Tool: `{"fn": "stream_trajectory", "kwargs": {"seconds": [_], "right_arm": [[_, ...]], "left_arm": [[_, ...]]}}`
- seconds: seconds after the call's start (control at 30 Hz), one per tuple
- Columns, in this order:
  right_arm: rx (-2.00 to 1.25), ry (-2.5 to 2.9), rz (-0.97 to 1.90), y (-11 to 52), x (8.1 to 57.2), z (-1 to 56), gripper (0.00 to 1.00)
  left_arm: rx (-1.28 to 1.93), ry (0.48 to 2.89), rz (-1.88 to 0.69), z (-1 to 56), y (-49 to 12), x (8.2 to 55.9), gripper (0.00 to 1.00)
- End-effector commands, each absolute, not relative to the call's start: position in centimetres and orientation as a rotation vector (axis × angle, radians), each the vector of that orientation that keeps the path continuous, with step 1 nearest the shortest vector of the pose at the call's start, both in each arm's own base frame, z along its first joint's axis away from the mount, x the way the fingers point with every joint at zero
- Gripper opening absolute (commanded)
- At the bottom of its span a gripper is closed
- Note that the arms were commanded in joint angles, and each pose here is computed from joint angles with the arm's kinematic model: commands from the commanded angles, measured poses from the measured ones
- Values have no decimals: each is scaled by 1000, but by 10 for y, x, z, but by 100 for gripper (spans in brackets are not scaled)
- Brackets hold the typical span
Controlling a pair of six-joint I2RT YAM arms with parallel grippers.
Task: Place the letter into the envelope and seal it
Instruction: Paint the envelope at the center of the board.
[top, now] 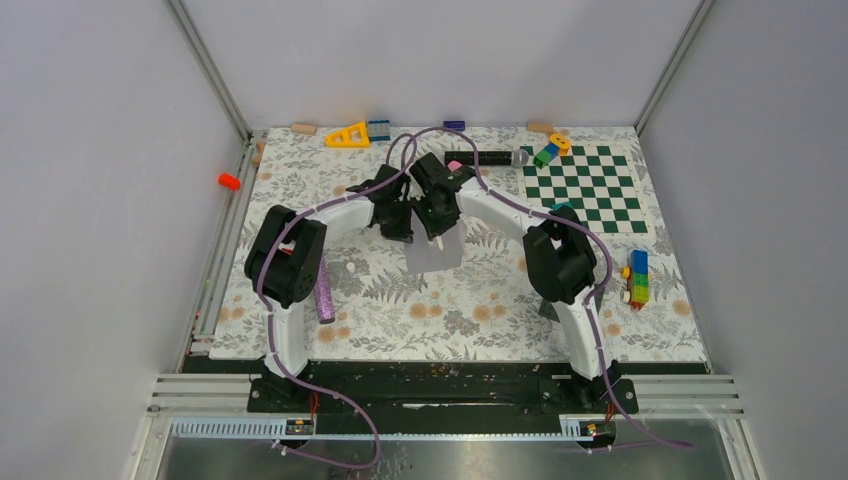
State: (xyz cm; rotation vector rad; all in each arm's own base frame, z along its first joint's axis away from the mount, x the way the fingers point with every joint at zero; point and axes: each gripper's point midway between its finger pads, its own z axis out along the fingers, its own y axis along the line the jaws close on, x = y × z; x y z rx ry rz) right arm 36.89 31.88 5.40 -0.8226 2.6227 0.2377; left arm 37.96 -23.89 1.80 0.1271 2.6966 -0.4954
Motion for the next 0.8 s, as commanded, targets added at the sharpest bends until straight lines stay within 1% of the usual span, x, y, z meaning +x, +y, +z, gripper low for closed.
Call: {"fn": "stream_trajectory", "kwargs": {"seconds": [0.0, 0.27, 0.37, 0.53, 0.77], "right_arm": [[-776, 2527, 256, 340, 388, 72, 0], [-724, 2525, 211, 337, 398, 69, 0], [-725, 2546, 229, 339, 395, 64, 0], [-734, 2574, 237, 336, 388, 57, 0], [-731, 2580, 246, 335, 384, 58, 0]], "left_arm": [[194, 2786, -371, -12, -227, 357, 0], [196, 2785, -371, -12, -228, 357, 0], [194, 2790, -411, -10, -231, 357, 0], [138, 2710, -605, 18, -234, 368, 0], [90, 2581, -951, 58, -260, 379, 4]]}}
